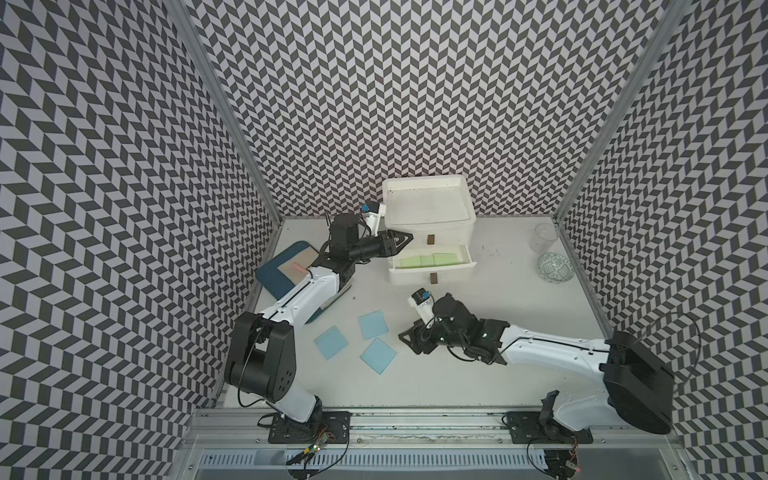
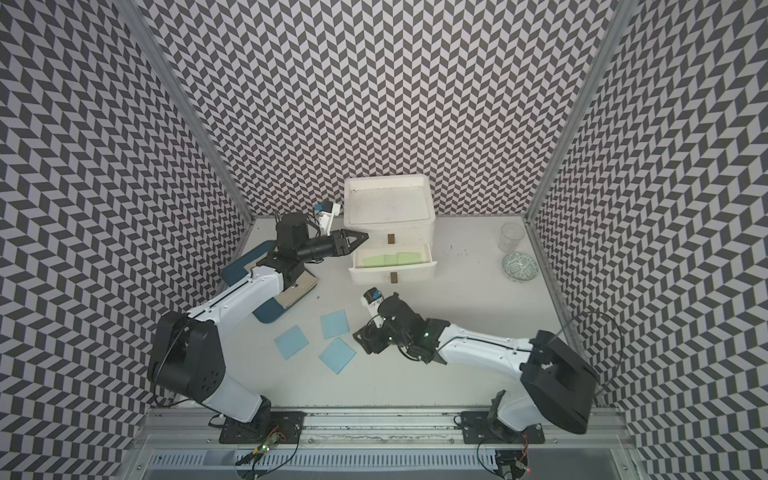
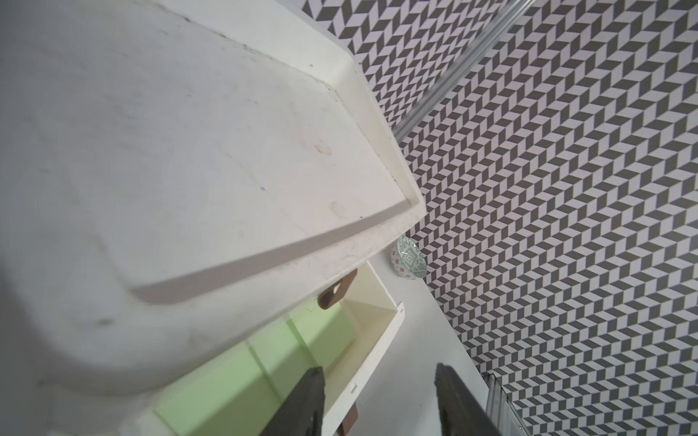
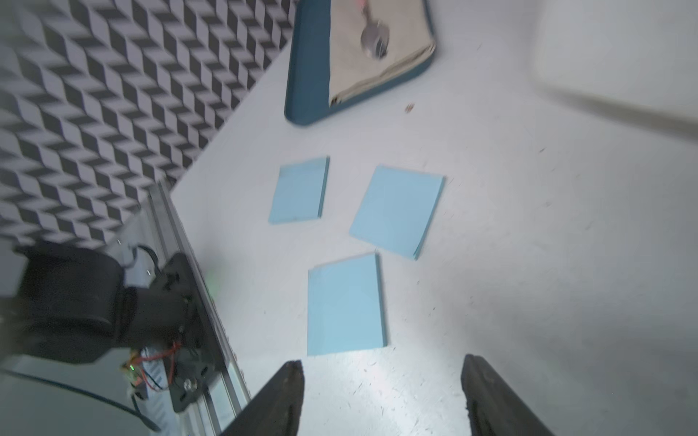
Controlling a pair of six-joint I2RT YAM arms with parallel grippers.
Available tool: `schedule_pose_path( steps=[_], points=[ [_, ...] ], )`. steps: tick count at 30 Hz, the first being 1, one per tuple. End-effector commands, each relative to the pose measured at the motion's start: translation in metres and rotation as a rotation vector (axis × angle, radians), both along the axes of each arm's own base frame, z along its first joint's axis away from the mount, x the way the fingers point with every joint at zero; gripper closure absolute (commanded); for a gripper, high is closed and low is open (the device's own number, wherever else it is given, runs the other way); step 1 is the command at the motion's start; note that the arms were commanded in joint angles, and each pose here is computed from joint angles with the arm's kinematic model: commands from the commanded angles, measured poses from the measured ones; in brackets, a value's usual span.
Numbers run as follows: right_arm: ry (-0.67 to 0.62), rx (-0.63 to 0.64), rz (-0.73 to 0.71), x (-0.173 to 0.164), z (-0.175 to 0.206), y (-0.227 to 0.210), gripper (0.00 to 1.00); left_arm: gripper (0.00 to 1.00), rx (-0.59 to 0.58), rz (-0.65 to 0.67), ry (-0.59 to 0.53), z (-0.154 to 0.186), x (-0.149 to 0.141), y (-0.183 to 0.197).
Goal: Please put the sticky notes in the drawer by color
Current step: Place the sticky notes in the drawer, then close the drawer in the storage box.
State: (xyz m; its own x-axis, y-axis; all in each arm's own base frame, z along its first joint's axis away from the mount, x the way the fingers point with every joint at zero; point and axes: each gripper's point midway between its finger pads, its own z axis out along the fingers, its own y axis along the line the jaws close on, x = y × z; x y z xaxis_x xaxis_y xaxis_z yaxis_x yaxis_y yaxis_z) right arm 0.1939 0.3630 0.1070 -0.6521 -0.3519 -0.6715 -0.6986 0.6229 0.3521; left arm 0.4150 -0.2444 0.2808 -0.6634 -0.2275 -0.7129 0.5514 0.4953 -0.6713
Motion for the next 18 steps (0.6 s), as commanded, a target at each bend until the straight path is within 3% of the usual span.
schedule_pose_path(
  steps=[1,5,9,14,18],
  points=[
    [-0.045,-0.076,0.084,-0.017,-0.016,0.024,0.24,0.48,0.021,0.09,-0.006,0.002,0.015,0.022],
    [-0.072,-0.192,0.148,-0.034,-0.041,0.041,0.2,0.48,0.018,0.131,-0.002,0.0,0.022,0.037],
    [-0.143,-0.23,-0.006,-0.009,-0.035,0.023,0.14,0.48,0.019,0.14,0.015,-0.006,0.026,0.041],
    [-0.126,-0.081,-0.211,0.044,0.001,-0.01,0.14,0.47,0.015,0.13,0.05,-0.017,0.032,0.04],
    [-0.123,0.064,-0.359,0.08,0.027,-0.034,0.16,0.46,0.083,0.164,0.052,-0.026,0.043,0.045]
  ],
)
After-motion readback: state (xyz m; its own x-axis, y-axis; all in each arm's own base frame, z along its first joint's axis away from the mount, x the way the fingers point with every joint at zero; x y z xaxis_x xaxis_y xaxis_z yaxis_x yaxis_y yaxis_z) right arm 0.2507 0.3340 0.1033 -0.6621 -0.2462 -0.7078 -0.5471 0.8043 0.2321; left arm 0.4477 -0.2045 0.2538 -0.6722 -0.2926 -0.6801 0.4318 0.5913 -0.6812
